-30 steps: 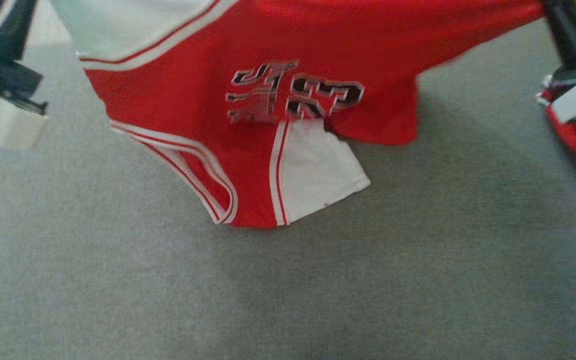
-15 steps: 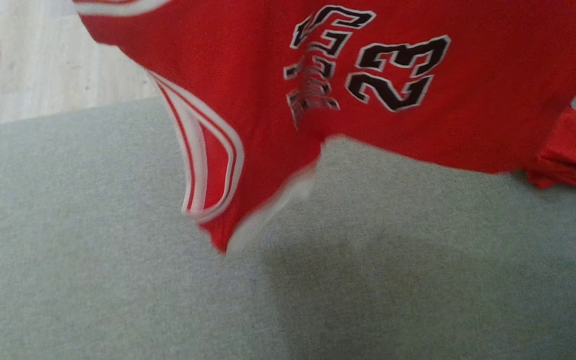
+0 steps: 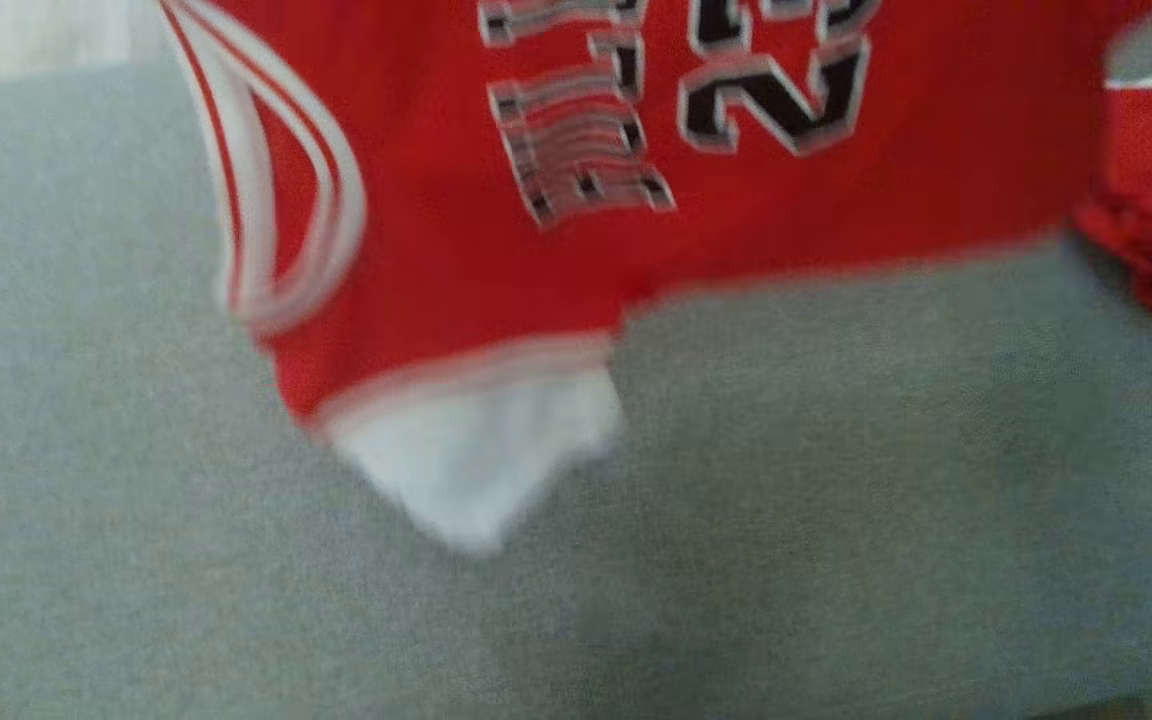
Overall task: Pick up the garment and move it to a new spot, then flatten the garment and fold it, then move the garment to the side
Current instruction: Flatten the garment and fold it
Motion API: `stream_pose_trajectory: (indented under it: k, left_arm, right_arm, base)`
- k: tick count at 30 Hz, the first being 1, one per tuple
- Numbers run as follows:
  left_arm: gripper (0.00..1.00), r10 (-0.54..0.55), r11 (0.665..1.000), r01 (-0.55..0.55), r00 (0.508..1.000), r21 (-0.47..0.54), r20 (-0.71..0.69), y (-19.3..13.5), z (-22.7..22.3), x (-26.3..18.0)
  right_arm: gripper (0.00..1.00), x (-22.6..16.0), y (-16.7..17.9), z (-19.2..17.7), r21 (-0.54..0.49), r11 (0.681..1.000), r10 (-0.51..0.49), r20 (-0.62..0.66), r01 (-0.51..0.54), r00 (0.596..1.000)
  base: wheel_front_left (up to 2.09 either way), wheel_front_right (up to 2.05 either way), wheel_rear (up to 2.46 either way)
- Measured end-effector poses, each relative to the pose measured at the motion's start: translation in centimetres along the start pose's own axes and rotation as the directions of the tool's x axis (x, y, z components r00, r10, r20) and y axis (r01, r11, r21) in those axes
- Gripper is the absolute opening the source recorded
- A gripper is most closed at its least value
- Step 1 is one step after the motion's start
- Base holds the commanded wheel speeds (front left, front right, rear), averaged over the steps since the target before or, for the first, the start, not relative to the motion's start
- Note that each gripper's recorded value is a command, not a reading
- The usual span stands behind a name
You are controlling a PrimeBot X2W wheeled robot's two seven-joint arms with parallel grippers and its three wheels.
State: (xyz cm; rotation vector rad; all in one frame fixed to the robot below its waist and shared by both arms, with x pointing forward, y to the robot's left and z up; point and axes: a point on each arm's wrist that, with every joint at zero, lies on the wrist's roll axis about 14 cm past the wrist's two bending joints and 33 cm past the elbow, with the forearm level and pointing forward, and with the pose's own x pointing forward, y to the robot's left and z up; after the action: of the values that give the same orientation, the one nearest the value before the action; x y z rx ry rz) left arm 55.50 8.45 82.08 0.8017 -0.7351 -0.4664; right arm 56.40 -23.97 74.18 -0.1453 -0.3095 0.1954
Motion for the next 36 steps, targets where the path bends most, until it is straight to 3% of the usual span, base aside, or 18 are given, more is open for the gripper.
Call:
stream_pose_trajectory:
  k: [4,11,16,19,26,36]
  left_arm:
    - [0.00,0.022,0.996,-0.024,1.000,0.080,0.022,-0.5,-2.8,2.3]
    - [0.00,0.113,0.988,-0.116,0.993,0.103,0.030,-0.3,-6.4,4.6]
    - [0.00,0.070,0.996,-0.065,0.995,0.068,-0.064,-2.4,-10.6,2.9]
    - [0.00,-0.001,1.000,0.004,0.993,0.028,-0.118,-6.1,-13.1,0.7]
    - [0.00,-0.139,0.981,0.103,0.966,-0.167,-0.217,-16.0,-15.0,-8.2]
    - [0.00,-0.285,0.898,0.113,0.886,-0.426,-0.365,-25.4,-10.2,-22.1]
  right_arm:
    - [0.00,3.4,0.7,-2.0,-0.011,1.000,0.006,0.037,-0.005,0.999]
    - [0.00,7.1,-0.2,-4.3,-0.046,0.998,-0.032,0.110,0.037,0.993]
    - [0.00,7.5,0.8,-9.6,-0.031,0.999,-0.026,0.025,0.027,0.999]
    - [0.00,6.9,1.8,-13.4,-0.026,1.000,-0.012,-0.043,0.010,0.999]
    - [0.00,1.9,3.9,-21.2,0.017,1.000,0.004,-0.223,-0.001,0.975]
    - [0.00,-10.6,4.3,-25.7,0.017,0.999,-0.024,-0.409,0.034,0.912]
  base:
    - [0.00,0.00,0.00]
    - [0.00,0.00,0.00]
    - [0.00,0.00,0.00]
    - [0.00,0.00,0.00]
    - [0.00,0.00,0.00]
    - [0.00,0.00,0.00]
